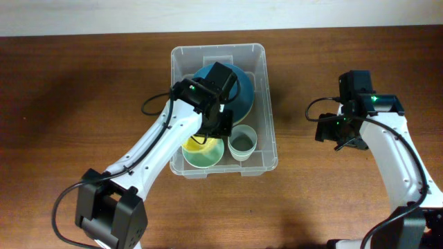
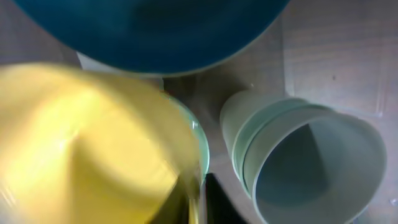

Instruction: Pack container

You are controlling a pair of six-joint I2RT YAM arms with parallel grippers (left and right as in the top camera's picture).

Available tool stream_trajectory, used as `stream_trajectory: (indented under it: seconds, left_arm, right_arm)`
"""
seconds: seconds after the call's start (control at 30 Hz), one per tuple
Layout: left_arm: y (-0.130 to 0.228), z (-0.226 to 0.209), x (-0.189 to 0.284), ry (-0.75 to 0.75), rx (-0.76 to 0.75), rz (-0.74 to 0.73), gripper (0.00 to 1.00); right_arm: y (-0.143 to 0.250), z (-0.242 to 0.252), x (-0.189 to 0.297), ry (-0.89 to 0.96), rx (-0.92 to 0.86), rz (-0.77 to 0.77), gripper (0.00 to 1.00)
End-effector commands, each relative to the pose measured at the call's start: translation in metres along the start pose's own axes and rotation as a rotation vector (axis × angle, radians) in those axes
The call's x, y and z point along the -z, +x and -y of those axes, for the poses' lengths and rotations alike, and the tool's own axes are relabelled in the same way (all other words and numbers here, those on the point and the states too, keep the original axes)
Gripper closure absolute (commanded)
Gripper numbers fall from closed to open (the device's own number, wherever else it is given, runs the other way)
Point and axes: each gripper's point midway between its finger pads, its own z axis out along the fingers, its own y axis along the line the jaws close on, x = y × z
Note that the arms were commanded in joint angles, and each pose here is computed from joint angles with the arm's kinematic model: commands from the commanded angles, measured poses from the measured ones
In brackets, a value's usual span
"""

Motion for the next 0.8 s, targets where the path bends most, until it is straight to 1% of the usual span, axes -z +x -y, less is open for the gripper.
stream_trajectory:
  seconds: [0.0, 0.03, 0.1, 0.23, 0.33, 0.37, 0.4, 0.5, 0.57, 0.63, 0.7, 0.77]
  left_arm:
    - [0.007, 0.006, 0.0, 0.035, -0.011, -0.038, 0.61]
    - [0.009, 0.007, 0.0, 0.041, -0.011, -0.047, 0.56]
    - [0.009, 0.005, 0.001, 0.039, -0.006, -0.047, 0.53]
    - [-0.005, -0.015, 0.02, 0.007, 0.034, 0.021, 0.52]
    - [-0.025, -0.049, 0.05, -0.06, 0.095, 0.137, 0.51]
    - [-0.039, -0.076, 0.074, -0.096, 0.154, 0.226, 0.51]
    - [-0.046, -0.088, 0.085, -0.098, 0.176, 0.269, 0.48]
    - [-0.058, -0.12, 0.107, -0.087, 0.244, 0.349, 0.48]
    - [-0.061, -0.128, 0.112, -0.057, 0.242, 0.361, 0.5]
    - [-0.062, -0.125, 0.111, -0.022, 0.225, 0.355, 0.57]
    - [-0.064, -0.114, 0.11, 0.011, 0.168, 0.354, 0.59]
    - [-0.066, -0.097, 0.109, 0.037, 0.087, 0.361, 0.68]
  right_arm:
    - [-0.005, 0.001, 0.003, 0.003, -0.008, 0.014, 0.21]
    - [-0.005, 0.001, 0.003, 0.003, -0.008, 0.014, 0.21]
    - [-0.005, 0.001, 0.003, 0.004, -0.008, 0.014, 0.21]
    - [-0.005, 0.002, 0.003, 0.007, -0.008, 0.015, 0.21]
    - [-0.008, 0.002, 0.004, 0.008, -0.01, 0.026, 0.21]
    - [-0.014, 0.001, 0.006, 0.007, -0.013, 0.049, 0.21]
    - [-0.019, 0.0, 0.009, 0.003, -0.014, 0.067, 0.21]
    - [-0.034, -0.002, 0.019, -0.012, -0.021, 0.12, 0.2]
    - [-0.04, -0.003, 0.024, -0.016, -0.023, 0.139, 0.2]
    - [-0.043, -0.003, 0.026, -0.018, -0.024, 0.149, 0.2]
    - [-0.042, -0.003, 0.025, -0.018, -0.024, 0.149, 0.2]
    - [-0.042, -0.003, 0.025, -0.018, -0.024, 0.148, 0.2]
